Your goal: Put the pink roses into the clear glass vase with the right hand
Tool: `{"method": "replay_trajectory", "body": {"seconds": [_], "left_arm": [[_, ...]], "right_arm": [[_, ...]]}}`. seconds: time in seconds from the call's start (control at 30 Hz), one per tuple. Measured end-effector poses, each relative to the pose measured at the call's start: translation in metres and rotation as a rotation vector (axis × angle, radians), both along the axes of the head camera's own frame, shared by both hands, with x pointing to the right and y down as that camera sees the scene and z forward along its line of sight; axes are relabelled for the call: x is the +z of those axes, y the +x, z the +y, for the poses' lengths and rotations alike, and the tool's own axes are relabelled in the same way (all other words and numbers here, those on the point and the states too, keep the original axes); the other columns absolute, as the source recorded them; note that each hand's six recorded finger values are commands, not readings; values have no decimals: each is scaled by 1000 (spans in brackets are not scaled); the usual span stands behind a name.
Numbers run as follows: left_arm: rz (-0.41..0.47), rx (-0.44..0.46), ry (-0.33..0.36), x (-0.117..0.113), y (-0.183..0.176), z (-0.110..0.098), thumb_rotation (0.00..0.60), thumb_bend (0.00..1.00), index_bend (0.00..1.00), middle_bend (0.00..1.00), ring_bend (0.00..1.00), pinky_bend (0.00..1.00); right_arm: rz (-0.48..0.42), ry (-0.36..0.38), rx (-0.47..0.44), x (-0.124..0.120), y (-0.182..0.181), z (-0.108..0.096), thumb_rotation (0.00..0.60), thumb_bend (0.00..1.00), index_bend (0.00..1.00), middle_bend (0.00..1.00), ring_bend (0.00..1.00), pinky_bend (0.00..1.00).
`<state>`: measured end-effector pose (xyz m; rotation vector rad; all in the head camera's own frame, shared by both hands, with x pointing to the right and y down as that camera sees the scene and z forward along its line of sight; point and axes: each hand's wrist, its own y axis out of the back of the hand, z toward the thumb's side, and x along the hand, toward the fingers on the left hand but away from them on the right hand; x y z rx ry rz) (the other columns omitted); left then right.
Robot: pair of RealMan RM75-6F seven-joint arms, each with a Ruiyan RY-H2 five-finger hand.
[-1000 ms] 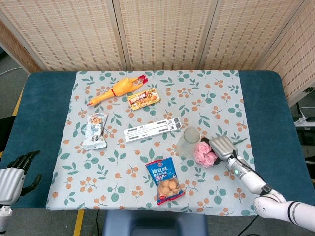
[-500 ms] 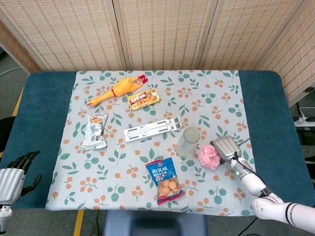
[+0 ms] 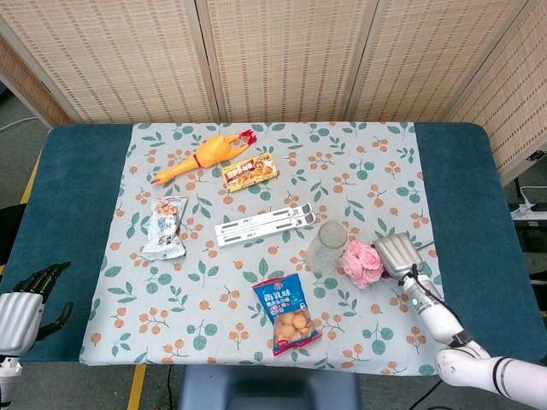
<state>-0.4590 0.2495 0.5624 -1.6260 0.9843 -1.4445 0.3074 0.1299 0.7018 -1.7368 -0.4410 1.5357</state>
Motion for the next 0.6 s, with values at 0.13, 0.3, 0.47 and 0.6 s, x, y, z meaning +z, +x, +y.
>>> {"method": "replay_trajectory", "body": {"seconds": [0.13,0.3,0.47,0.6], "left_arm": [[0,-2,1,-1,0,0,600,373,159,216,269,444],[3,-5,4,-2,-1,0,600,373,159,216,269,444],[5,-4,4,-2,0,0,600,373,159,216,269,443],[5,-1,1,-1,1,0,600,373,159,216,269,443]], "right_arm": [[-92,77,12,-28,-6,-4,600,482,906,860,901,939],[-190,206,48,-77,-8,-7,600,489,906,862,906,944],[-313,328,114,-143,-10,-5,600,494,906,863,912,947],[-416,350,162,-190,-13,-3,600,501,905,864,914,950]]}}
